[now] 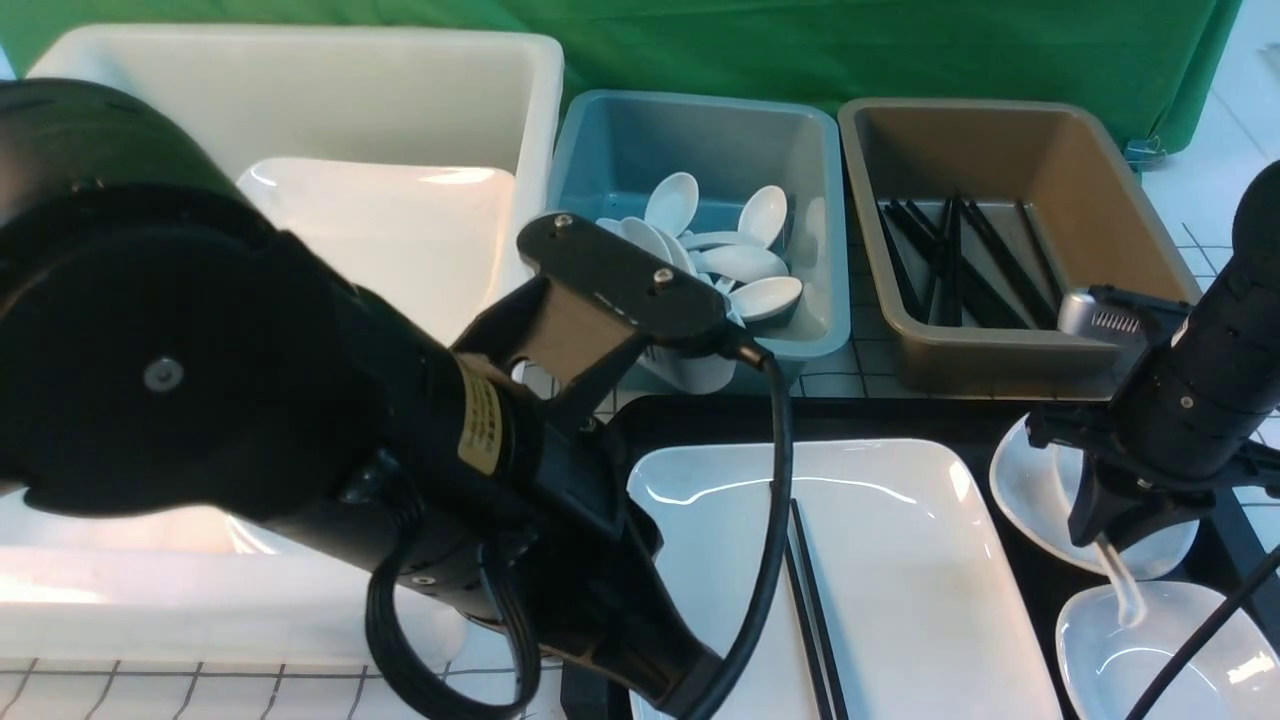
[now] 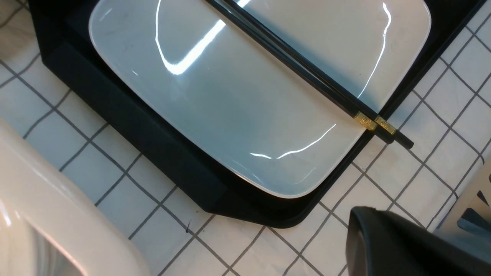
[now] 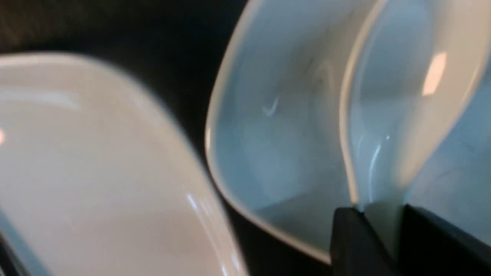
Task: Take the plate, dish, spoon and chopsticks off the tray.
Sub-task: Use the right arm to grab a soup spoon from the plate, then use the right arm to put the soup spoon into the small storage box in the middle
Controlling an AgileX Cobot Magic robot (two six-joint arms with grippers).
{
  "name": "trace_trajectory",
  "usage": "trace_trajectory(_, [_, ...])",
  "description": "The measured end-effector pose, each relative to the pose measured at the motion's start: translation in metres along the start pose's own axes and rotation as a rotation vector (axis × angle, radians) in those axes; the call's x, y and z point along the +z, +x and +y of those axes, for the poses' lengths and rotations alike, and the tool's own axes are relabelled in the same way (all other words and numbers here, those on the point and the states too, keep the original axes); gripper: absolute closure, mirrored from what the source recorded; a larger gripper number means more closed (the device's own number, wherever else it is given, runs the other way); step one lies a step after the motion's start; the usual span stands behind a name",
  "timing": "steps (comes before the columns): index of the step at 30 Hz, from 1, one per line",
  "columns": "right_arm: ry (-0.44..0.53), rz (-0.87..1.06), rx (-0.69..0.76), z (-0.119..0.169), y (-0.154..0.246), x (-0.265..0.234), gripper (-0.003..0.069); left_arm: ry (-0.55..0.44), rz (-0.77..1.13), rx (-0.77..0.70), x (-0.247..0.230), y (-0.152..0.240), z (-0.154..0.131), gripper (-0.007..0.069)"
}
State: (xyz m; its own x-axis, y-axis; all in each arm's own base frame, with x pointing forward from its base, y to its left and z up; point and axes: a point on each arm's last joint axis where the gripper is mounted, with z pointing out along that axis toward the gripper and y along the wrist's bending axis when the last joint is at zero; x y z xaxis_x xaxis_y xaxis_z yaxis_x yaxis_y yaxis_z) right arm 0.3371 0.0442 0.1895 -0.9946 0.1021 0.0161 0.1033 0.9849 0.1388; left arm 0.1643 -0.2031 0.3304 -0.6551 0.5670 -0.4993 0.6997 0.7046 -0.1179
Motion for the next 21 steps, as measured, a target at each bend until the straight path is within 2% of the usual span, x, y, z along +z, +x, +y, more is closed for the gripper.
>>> trace_trajectory(6, [0.001,0.056,-0.069,0.004,0.02,-0.028,0.0507,-0.006,-0.033,0.007,0.0,-0.003,0.001,0.0627])
trace_trajectory(10, [-0.031,-0.047,-0.169,0.029,0.044,-0.067,0.0507,-0.009,-0.055,0.011,0.0,-0.005,0.001,0.0627])
trace_trajectory(13, [-0.117,-0.175,-0.252,0.051,0.058,-0.094,0.0507,-0.031,-0.095,0.017,0.0,-0.009,0.003,0.0627])
trace_trajectory(15, [-0.199,-0.297,-0.308,0.069,0.059,-0.113,0.0507,-0.073,-0.203,0.029,-0.002,-0.018,0.006,0.0627])
trace_trajectory(18, [-0.29,-0.475,-0.341,0.086,0.042,-0.135,0.0507,-0.137,-0.37,0.039,-0.007,-0.033,0.014,0.0627])
trace_trajectory(21, [-0.344,-0.6,-0.36,0.101,0.015,-0.149,0.0507,-0.157,-0.521,-0.024,-0.014,-0.047,0.028,0.0627])
